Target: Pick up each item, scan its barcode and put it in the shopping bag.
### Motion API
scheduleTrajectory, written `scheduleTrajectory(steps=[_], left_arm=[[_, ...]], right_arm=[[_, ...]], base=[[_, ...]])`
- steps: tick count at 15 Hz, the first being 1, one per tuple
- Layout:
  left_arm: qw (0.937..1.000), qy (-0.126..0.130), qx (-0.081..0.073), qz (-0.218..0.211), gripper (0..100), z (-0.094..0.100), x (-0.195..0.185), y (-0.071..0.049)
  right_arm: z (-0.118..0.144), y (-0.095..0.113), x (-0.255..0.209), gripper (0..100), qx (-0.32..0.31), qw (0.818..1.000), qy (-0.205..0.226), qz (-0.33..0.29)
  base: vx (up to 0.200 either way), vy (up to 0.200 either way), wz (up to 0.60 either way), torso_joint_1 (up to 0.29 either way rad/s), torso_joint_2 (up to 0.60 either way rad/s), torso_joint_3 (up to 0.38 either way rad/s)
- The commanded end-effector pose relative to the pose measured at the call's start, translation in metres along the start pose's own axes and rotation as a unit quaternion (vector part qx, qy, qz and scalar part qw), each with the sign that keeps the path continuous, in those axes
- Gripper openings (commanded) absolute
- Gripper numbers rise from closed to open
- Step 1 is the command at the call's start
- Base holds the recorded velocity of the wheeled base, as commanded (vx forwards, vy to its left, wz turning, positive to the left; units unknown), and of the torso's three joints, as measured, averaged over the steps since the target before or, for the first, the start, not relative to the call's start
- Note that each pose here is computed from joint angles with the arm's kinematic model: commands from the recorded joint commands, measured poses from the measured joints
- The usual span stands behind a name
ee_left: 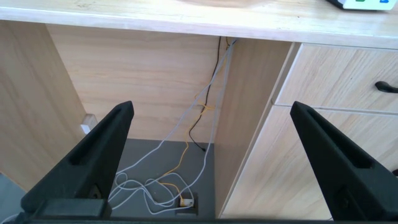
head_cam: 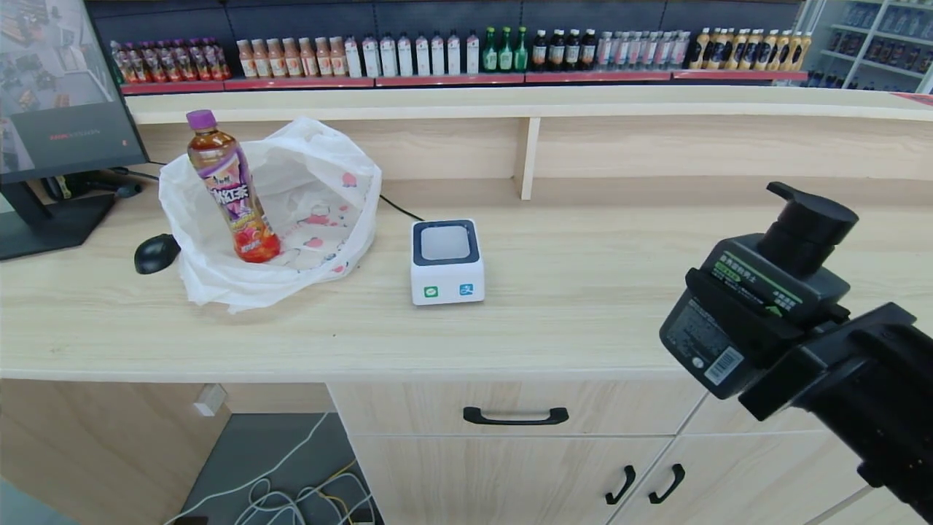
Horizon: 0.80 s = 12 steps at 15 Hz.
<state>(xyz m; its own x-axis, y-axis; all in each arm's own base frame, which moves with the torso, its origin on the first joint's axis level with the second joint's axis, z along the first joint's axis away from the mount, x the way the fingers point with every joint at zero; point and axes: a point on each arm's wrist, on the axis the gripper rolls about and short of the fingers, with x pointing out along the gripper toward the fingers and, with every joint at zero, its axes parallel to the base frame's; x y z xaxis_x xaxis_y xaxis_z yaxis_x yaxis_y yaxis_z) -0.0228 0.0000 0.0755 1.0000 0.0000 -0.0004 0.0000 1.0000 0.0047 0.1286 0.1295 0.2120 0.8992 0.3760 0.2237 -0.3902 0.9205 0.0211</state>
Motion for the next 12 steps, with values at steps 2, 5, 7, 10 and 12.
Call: scheduleTrajectory(steps=[2, 5, 7, 10, 12], left_arm=[[1.0, 0.0, 0.0, 0.0, 100, 0.0, 0.0, 0.0], [1.0, 0.0, 0.0, 0.0, 100, 0.0, 0.0, 0.0], [1.0, 0.0, 0.0, 0.0, 100, 0.0, 0.0, 0.0], [1.0, 0.0, 0.0, 0.0, 100, 0.0, 0.0, 0.0], [1.0, 0.0, 0.0, 0.0, 100, 0.0, 0.0, 0.0]], right_arm=[[-0.007, 0.005, 0.003, 0, 0.032, 0.998, 0.014, 0.044], [-0.015, 0.011, 0.007, 0, 0.107, 0.987, 0.036, 0.115], [-0.019, 0.013, 0.006, 0, 0.144, 0.975, 0.053, 0.16], [-0.024, 0.019, 0.007, 0, 0.203, 0.939, 0.089, 0.263], [-0.03, 0.023, 0.008, 0, 0.218, 0.921, 0.11, 0.305]], base=[[0.0, 0.0, 0.0, 0.0, 0.0, 0.0], [0.0, 0.0, 0.0, 0.0, 0.0, 0.0], [0.0, 0.0, 0.0, 0.0, 0.0, 0.0], [0.0, 0.0, 0.0, 0.0, 0.0, 0.0], [0.0, 0.0, 0.0, 0.0, 0.0, 0.0]])
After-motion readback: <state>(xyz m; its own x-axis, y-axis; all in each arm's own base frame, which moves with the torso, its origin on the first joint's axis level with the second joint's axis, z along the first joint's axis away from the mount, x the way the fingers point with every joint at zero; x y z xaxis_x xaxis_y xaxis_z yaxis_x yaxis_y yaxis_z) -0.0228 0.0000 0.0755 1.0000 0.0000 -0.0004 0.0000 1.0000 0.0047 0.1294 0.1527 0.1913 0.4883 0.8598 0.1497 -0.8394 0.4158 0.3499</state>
